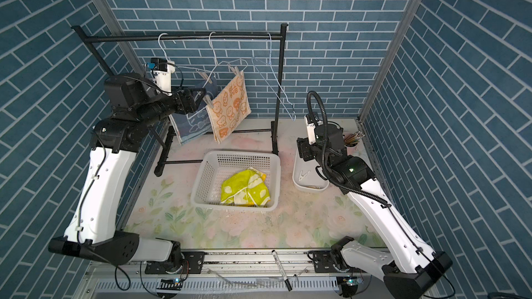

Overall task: Remove the clothespins securing towels to the hanger
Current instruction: Pick up the hanger from the clothesline.

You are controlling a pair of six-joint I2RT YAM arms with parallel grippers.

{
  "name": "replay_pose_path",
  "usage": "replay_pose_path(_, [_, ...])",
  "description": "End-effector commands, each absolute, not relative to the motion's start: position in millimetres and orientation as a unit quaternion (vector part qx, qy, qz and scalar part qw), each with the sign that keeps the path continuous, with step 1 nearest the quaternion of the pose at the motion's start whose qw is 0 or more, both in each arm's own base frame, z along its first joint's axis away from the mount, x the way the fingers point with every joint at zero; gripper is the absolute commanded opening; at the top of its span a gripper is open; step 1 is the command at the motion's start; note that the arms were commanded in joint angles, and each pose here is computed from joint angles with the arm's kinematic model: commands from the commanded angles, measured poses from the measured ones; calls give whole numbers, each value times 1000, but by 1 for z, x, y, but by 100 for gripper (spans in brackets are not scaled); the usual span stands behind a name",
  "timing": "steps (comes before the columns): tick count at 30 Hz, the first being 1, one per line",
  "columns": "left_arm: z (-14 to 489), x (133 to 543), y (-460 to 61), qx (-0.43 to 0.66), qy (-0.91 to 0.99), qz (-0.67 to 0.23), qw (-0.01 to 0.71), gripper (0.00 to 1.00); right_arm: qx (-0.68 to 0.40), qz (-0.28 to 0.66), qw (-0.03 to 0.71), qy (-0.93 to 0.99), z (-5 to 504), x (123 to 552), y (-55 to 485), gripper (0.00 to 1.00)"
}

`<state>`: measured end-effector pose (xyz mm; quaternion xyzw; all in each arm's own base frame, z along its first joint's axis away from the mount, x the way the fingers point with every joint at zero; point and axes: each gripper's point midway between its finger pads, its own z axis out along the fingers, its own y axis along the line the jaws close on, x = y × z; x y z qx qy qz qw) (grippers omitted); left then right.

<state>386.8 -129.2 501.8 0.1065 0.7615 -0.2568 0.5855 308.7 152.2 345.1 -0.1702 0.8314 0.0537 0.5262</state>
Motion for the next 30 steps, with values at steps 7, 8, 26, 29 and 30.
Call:
replay_pose_path(7, [482, 424, -136, 111, 800, -254, 532, 75, -150, 48, 529, 834, 347, 301, 139, 71])
replay_pose_path(8, [481, 427, -135, 112, 801, -249, 533, 75, -149, 48, 529, 834, 347, 301, 139, 71])
replay_pose_path(26, [489, 443, -165, 147, 776, -328, 519, 25, -142, 54, 522, 839, 337, 300, 140, 71])
replay_pose_path(29, [498, 440, -170, 147, 761, -352, 524, 17, -141, 56, 521, 840, 336, 300, 140, 70])
replay_pose_path(30, [501, 439, -171, 148, 756, -359, 527, 15, -141, 57, 521, 840, 335, 300, 141, 70])
